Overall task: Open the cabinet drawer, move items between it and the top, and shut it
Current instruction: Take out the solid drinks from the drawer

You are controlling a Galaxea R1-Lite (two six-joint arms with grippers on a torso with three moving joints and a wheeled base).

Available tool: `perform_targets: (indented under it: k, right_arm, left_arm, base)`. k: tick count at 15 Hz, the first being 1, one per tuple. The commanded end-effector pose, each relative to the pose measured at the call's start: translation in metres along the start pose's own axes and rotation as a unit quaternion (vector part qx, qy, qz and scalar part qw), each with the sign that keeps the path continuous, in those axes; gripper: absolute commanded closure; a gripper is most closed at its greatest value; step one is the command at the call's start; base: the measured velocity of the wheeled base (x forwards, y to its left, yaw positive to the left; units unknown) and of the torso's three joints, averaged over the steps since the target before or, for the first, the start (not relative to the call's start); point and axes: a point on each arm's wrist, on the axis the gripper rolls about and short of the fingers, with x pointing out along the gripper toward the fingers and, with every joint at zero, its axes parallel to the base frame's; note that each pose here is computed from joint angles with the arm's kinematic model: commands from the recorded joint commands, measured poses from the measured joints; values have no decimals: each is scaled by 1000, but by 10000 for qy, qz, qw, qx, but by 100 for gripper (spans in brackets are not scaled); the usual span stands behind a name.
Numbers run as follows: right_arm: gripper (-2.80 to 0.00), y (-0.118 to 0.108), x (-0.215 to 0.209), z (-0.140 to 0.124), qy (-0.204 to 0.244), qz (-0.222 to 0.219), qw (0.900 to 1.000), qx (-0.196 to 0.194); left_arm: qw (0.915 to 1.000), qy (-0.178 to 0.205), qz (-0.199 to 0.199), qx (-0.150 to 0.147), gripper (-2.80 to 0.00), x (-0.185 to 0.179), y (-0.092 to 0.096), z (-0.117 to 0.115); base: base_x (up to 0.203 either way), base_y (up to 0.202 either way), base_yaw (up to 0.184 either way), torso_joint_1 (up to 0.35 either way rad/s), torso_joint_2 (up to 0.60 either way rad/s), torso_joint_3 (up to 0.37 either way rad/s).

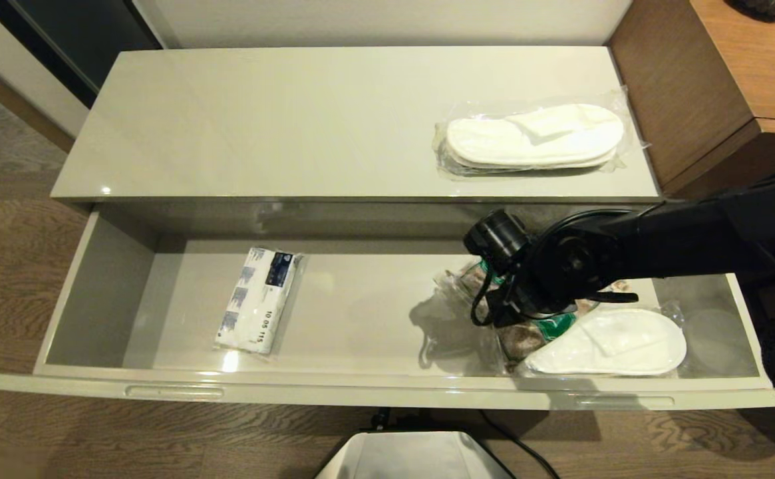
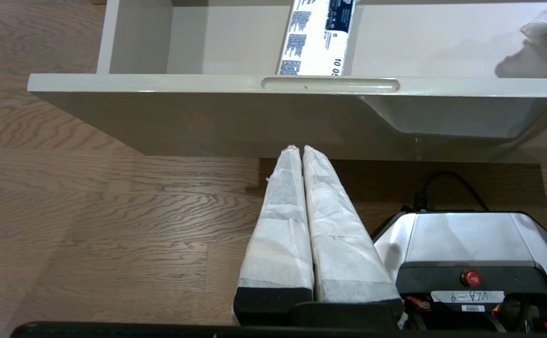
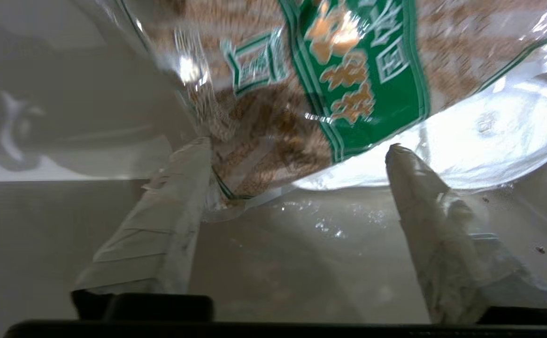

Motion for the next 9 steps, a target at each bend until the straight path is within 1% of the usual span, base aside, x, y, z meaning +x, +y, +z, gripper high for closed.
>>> perform_targets:
  k: [1,3,7,9]
  right_arm:
    - [-280,13,17,-8,128,-169,9997,-151]
    - [-280,24,35,-11,18,-397,9991,-139]
    - [-280,34,48,-8,-245,-621,9976,-181]
    - [-280,37,52,-2,-572,-711,9956,-202]
  left_arm:
    - [10000,8,1,0,0,0,0,0]
    - [10000,1,1,0,0,0,0,0]
    - [10000,8,1,0,0,0,0,0]
    - [10000,8,1,0,0,0,0,0]
  base:
    - [0,0,0,0,0,0]
    - [0,0,0,0,0,0]
    - [0,0,0,0,0,0]
    - [0,0,0,0,0,0]
